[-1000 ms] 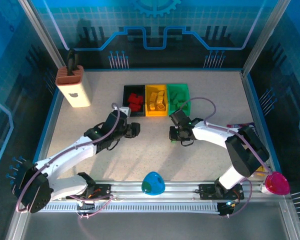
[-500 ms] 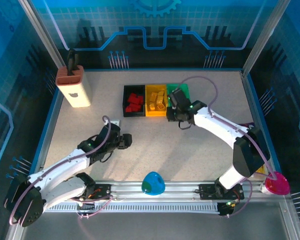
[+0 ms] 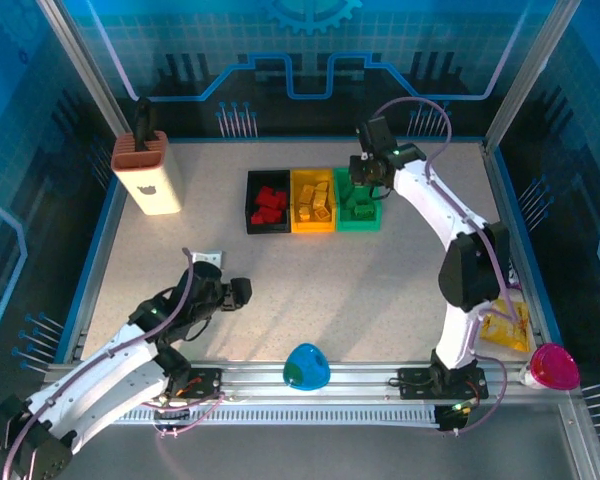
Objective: Sort the legos into containers by color
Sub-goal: Place the lego in the container.
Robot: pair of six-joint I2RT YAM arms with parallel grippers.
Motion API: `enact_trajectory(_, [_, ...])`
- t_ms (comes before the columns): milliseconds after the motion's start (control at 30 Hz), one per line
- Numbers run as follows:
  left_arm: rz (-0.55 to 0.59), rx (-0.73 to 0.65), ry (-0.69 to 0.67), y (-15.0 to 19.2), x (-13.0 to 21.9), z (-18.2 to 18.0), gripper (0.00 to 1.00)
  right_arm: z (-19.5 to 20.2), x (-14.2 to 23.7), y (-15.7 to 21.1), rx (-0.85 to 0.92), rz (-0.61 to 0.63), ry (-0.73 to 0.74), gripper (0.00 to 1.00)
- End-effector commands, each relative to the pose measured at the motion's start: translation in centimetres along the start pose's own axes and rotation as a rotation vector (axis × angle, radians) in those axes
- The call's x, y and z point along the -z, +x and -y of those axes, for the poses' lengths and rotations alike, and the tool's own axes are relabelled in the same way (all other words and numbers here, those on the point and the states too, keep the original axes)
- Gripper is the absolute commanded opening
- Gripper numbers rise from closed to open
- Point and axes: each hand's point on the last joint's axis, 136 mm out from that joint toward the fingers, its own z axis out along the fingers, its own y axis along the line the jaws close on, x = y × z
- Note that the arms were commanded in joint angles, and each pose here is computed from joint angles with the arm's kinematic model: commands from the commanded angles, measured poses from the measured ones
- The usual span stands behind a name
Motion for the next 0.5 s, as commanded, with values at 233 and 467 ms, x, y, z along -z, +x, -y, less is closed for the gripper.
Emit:
enact_trajectory(233, [0.01,0.046,0.004,1.2,1.7,-1.1,0.72,2.1,-4.7,-1.7,0.037,-0.096,0.11,0.32])
enact_trajectory(467, [0.061,0.037,-0.003,-0.3,2.5,-1.0,0.72,0.9,-2.2,-2.1,0.061,-0.031,0.121,0.78])
